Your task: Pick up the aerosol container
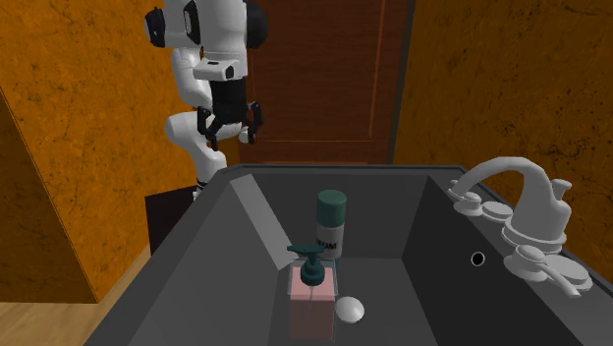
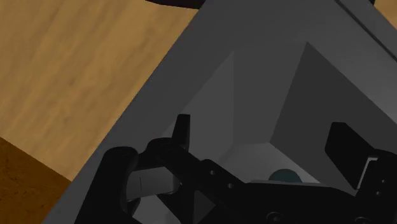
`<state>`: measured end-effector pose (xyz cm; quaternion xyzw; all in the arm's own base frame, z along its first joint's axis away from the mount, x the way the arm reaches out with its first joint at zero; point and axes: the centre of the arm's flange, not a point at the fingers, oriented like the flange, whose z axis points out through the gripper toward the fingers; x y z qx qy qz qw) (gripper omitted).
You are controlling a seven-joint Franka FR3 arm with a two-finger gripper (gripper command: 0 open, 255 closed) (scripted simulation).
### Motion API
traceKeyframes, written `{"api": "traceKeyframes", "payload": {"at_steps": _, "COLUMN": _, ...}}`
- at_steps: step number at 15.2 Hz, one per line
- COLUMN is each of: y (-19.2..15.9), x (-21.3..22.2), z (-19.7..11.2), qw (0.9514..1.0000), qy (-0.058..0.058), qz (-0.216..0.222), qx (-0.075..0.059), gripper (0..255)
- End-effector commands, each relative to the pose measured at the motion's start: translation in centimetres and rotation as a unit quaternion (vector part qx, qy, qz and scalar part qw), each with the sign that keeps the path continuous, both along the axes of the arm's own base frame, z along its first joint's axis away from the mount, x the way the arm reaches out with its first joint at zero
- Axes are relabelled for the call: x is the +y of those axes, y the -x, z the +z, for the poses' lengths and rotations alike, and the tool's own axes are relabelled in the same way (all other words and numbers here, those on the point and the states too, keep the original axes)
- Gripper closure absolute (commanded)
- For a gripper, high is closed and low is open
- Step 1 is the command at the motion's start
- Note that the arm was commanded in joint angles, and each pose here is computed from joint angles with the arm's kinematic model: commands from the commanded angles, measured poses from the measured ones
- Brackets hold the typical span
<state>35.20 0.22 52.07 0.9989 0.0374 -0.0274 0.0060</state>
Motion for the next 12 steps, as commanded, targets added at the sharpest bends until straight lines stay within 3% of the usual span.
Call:
{"api": "traceKeyframes", "payload": {"at_steps": 1, "y": -2.0, "x": 1.3, "z": -0.8, "qw": 1.0000, "qy": -0.006, "qz": 0.000, "qx": -0.007, "gripper": 0}}
{"api": "traceKeyframes", "payload": {"at_steps": 12, "y": -12.2, "x": 8.5, "z": -4.8, "qw": 0.9984, "qy": -0.037, "qz": 0.002, "qx": -0.043, "gripper": 0}}
